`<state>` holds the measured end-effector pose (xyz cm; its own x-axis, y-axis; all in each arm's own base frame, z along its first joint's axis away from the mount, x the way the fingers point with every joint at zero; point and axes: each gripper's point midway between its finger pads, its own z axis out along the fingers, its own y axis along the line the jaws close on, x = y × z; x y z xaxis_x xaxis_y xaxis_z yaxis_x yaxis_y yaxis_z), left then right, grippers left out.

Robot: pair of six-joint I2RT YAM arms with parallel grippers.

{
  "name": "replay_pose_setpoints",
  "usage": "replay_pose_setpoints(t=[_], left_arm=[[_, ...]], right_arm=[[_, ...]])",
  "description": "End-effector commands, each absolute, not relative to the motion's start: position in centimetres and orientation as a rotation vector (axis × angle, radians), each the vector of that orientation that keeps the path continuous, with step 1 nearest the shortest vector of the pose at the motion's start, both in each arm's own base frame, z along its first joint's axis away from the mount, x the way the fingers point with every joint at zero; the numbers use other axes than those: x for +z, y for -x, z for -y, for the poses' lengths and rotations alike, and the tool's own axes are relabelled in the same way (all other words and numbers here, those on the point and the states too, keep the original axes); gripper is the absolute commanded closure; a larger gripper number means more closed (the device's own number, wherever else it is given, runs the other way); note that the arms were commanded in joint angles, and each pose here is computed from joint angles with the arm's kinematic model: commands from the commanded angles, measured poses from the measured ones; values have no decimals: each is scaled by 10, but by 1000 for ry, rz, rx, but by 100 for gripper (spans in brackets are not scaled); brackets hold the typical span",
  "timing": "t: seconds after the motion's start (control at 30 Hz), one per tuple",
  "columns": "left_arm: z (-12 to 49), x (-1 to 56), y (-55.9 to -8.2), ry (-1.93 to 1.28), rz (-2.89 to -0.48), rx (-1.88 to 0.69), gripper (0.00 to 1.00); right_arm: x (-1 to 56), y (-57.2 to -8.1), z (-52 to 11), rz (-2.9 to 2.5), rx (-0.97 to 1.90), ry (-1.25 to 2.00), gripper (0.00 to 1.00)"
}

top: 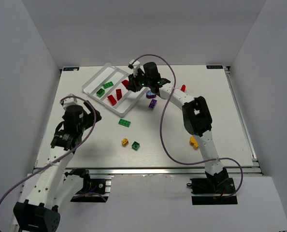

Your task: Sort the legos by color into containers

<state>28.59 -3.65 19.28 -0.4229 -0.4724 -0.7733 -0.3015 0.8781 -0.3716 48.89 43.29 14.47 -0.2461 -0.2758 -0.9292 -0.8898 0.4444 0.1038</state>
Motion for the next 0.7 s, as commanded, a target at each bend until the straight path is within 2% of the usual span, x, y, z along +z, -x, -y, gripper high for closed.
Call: replay_pose_setpoints(t=[0.0, 0.37, 0.4, 0.43, 0.5, 0.6, 0.63, 0.67], left_arm=[[36, 188, -271, 645, -2013, -261, 2], [30, 190, -256, 716, -1983, -270, 2], [30, 189, -255, 716, -1988, -271, 2], [29, 189, -255, 721, -1988, -270, 2], [28, 190, -255, 729, -1985, -266, 2], [26, 191, -255, 739, -1977, -257, 2], [25, 195, -256, 740, -1964, -254, 2], [25, 196, -257, 736, -1958, -256, 2]], right_arm=[[184, -513, -458, -1573, 796, 952, 100], [161, -550, -471, -1476, 697, 875, 100], [160, -552, -470, -1478, 690, 871, 97], [159, -552, -471, -1477, 687, 866, 87], [153, -553, -469, -1480, 678, 867, 78], [144, -552, -467, -1491, 664, 880, 60], [141, -552, -466, -1495, 655, 884, 50], [141, -552, -465, -1492, 650, 888, 46]])
